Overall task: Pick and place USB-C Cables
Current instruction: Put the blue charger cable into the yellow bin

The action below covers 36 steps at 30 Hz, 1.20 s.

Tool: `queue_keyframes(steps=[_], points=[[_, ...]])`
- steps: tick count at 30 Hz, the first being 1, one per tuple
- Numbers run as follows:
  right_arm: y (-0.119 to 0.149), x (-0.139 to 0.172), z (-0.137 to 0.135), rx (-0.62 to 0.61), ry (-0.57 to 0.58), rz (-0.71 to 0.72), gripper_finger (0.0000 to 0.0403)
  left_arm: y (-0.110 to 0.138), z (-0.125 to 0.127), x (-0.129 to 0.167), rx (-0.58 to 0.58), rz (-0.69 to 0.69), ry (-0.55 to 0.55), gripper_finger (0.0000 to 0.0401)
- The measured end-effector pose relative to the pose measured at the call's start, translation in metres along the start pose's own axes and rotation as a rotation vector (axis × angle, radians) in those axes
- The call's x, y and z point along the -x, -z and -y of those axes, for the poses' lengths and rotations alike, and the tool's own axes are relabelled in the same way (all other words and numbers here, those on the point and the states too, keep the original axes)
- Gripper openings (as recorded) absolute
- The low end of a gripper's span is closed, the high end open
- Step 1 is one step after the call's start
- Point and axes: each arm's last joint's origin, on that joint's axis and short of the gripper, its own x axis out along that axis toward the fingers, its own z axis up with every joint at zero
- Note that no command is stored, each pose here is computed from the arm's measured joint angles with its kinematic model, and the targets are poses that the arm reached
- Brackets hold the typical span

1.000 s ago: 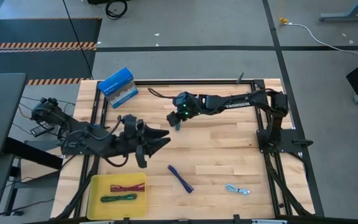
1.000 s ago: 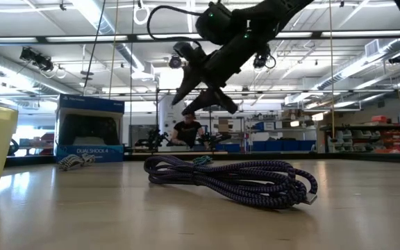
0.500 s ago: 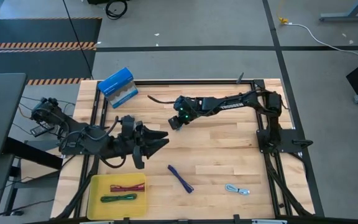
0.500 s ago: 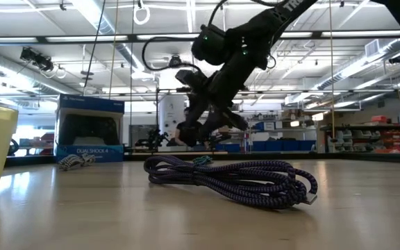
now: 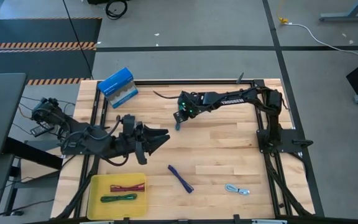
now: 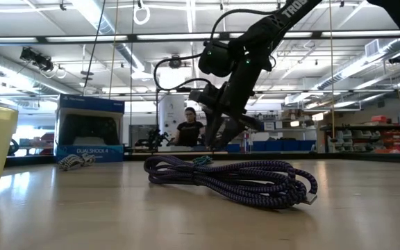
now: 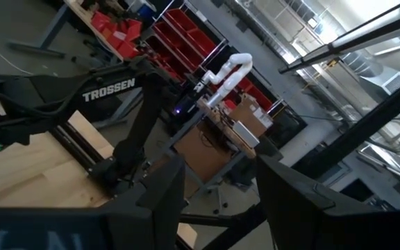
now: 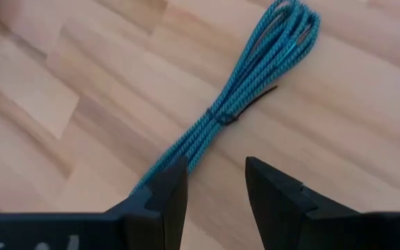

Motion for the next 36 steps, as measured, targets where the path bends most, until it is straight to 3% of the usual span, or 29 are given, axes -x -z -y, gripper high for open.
queue_keyframes(steps=[9,14,19,26,36], points=[[-0.009,0.0,0.001,-0.133,0.015,0.105,0.0151,-0.001,-0.001,-0.002,-0.005,-0.003,-0.001,0.0183],[-0.006,-0.017,0.004,-0.208,0.026,0.09,0.0151,0.003,-0.002,-0.001,-0.028,-0.062,0.028,0.0183],[-0.002,-0.032,0.0,-0.258,-0.035,0.047,0.0151,0.006,0.0,-0.001,-0.034,-0.137,0.094,0.0183],[-0.003,-0.042,-0.004,-0.33,-0.08,0.088,0.0151,0.006,-0.001,-0.001,-0.036,-0.138,0.093,0.0183],[0.009,-0.055,-0.015,-0.323,-0.108,0.086,0.0151,0.004,0.0,-0.002,0.007,-0.127,0.096,0.0183]])
